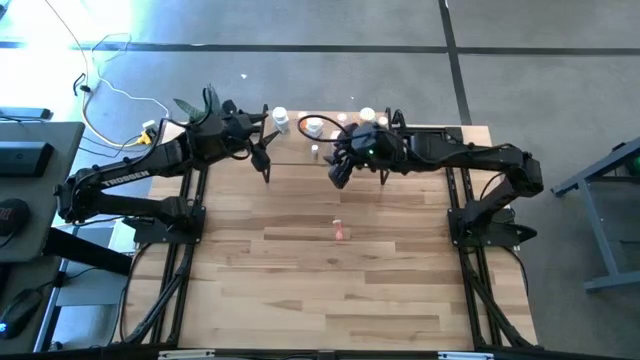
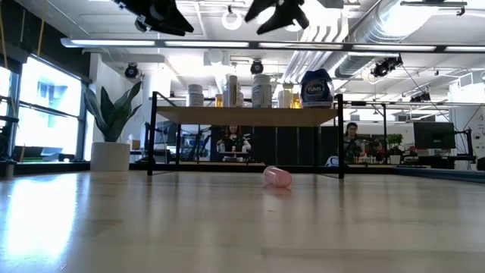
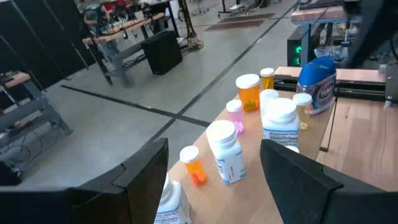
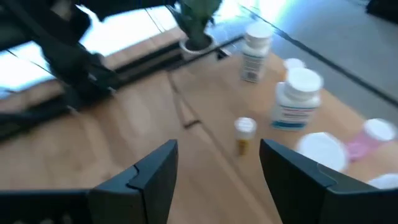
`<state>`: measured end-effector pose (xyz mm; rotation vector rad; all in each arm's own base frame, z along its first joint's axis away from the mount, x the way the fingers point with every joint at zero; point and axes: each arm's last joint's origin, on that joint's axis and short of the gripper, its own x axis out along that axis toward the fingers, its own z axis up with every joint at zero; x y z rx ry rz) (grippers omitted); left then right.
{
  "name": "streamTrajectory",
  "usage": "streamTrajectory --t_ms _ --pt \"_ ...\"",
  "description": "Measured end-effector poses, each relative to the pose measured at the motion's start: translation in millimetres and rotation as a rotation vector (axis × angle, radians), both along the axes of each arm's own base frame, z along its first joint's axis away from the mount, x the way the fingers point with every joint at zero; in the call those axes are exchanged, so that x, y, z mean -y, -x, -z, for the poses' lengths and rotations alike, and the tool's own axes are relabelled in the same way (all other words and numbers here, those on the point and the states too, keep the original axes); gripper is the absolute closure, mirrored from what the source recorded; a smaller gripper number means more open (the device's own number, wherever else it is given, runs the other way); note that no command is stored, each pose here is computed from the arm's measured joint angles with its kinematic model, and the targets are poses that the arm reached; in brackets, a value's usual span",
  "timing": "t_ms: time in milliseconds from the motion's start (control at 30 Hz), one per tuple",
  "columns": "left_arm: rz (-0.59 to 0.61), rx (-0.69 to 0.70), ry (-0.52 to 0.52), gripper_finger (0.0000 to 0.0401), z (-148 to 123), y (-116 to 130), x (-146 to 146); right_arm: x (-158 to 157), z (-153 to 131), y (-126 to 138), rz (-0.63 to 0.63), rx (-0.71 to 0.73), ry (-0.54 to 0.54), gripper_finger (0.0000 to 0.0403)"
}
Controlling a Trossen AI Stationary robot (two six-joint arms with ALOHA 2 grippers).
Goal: Pick and place medicine bottles onto shelf by color
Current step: Put the pink pill bottle on the shelf
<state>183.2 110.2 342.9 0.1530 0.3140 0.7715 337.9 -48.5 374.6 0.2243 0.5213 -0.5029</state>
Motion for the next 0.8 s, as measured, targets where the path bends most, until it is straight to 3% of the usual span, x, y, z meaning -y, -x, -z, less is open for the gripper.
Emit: streamTrajectory --t_ms 167,367,633,800 --pt "0.011 0.021 0.004 0.0158 -3.0 3.5 2.5 -25.6 -3.6 -2.4 0.0 0.086 -0.123 0.0185" --pt "0.102 0.018 0.091 0.0158 2.4 2.5 5.4 -57.4 -0.3 -5.1 -0.002 0.13 -0.308 0.0185" --pt "0.123 -0.052 0.271 0.0158 17.1 7.6 10.4 -81.7 17.0 -4.6 0.12 0.074 -0.509 0.0185" --pt "0.108 -0.114 0.385 0.0158 25.0 16.8 19.9 -86.1 33.3 -6.4 0.208 -0.005 -0.577 0.0185"
